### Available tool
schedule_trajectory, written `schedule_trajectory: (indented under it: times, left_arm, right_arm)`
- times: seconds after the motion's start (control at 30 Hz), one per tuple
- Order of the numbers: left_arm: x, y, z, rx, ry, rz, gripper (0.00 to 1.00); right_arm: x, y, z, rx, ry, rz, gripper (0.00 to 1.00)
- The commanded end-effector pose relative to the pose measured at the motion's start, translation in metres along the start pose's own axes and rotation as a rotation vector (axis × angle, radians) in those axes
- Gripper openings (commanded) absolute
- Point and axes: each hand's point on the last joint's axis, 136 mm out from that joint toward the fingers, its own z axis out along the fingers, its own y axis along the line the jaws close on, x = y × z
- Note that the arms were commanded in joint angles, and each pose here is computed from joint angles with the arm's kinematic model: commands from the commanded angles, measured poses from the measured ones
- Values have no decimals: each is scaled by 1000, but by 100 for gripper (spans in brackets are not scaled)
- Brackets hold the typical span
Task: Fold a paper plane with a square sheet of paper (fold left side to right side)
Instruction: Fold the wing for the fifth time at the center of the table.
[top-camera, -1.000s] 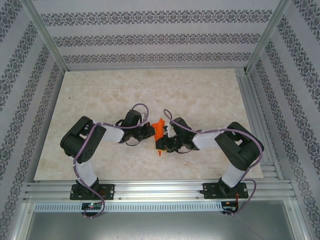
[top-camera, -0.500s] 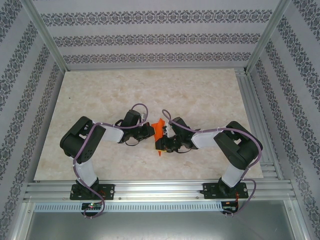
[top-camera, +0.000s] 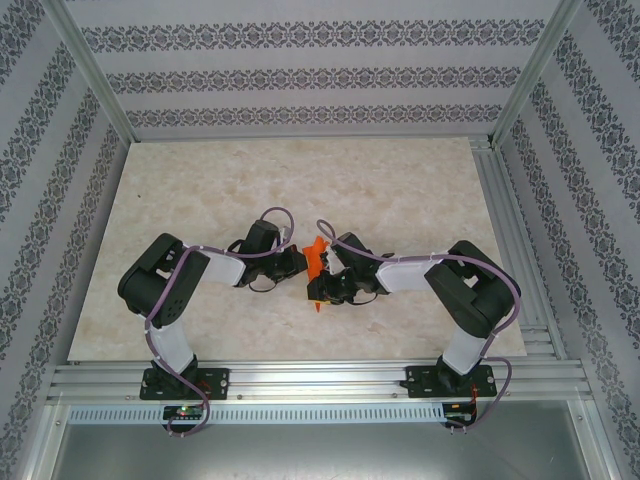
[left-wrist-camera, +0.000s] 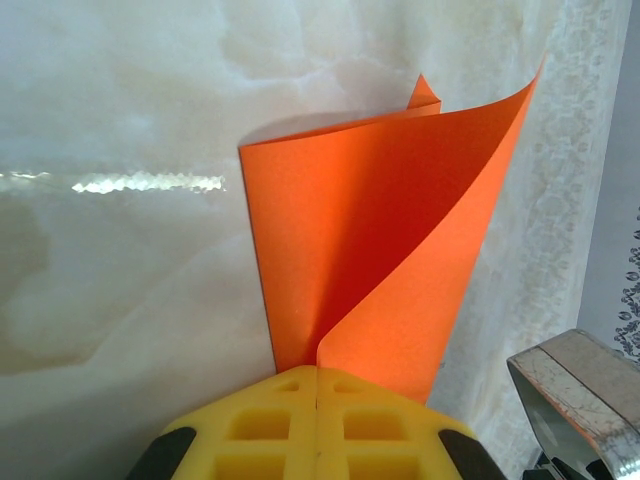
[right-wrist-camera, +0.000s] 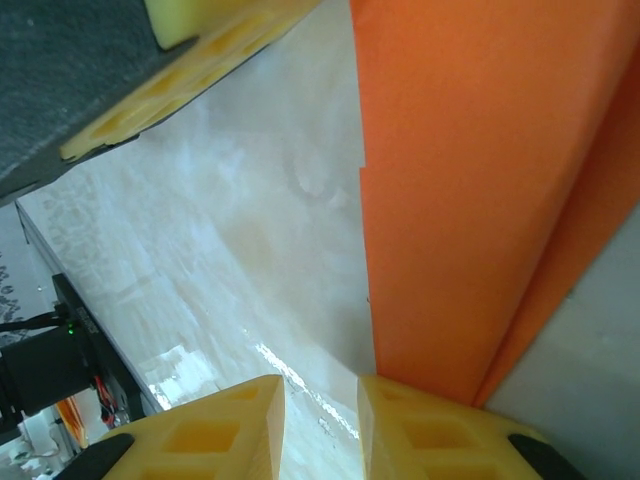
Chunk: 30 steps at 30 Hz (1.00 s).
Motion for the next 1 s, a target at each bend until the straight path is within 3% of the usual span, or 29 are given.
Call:
schedule_trajectory:
  times: [0.0, 0.17, 0.5, 0.97]
  left_arm:
    - [-1, 39, -3, -113, -29, -51, 0]
    - [1, 49, -1, -148, -25, -66, 0]
    - [4, 57, 1, -176, -11, -66, 0]
    - [3, 54, 0, -171, -10, -60, 0]
  right_arm:
    - [24, -36, 6, 148, 76, 57, 27]
    - [25, -31, 7, 152, 85, 31, 27]
    - [2, 30, -30, 16, -51, -82, 28]
    - [23, 28, -20, -86, -22, -26, 28]
